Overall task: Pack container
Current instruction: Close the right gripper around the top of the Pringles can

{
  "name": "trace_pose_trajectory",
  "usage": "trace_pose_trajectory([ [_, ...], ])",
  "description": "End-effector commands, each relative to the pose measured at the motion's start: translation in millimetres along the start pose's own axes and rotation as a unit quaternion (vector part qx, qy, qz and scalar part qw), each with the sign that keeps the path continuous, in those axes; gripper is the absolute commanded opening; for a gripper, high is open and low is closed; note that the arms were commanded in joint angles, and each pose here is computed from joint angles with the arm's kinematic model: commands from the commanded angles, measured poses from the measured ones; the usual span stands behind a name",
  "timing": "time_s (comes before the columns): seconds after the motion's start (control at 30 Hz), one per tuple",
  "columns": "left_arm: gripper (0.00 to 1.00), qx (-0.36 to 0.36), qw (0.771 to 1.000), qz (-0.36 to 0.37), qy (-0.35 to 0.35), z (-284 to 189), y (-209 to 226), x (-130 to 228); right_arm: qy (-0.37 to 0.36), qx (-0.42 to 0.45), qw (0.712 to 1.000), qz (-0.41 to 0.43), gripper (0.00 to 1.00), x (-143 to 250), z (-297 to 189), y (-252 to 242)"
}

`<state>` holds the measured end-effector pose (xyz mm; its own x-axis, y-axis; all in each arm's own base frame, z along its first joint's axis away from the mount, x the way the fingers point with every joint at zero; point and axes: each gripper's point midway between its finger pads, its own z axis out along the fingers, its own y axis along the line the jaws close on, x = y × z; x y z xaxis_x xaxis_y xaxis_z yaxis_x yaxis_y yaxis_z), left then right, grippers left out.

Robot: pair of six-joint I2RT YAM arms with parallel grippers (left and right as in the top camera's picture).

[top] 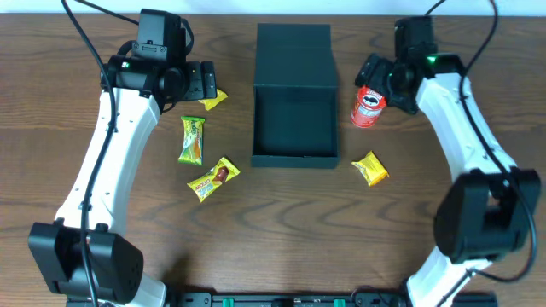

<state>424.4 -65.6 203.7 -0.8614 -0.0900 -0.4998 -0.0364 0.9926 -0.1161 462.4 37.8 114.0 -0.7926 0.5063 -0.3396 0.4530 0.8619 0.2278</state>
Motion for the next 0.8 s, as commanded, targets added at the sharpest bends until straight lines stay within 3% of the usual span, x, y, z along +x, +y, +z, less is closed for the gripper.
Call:
trace_pose_trajectory([
  [0.0, 0.95, -0.009, 1.0, -0.002, -0.005, 0, 3, -5, -0.005, 0.0, 1.0, 0.014, 0.99, -2, 8, 5],
  [0.77, 0.95, -0.008, 1.0, -0.002, -0.01, 0, 2, -8, 0.012, 0.004, 0.998, 0.055, 0.99, 3, 40, 4],
])
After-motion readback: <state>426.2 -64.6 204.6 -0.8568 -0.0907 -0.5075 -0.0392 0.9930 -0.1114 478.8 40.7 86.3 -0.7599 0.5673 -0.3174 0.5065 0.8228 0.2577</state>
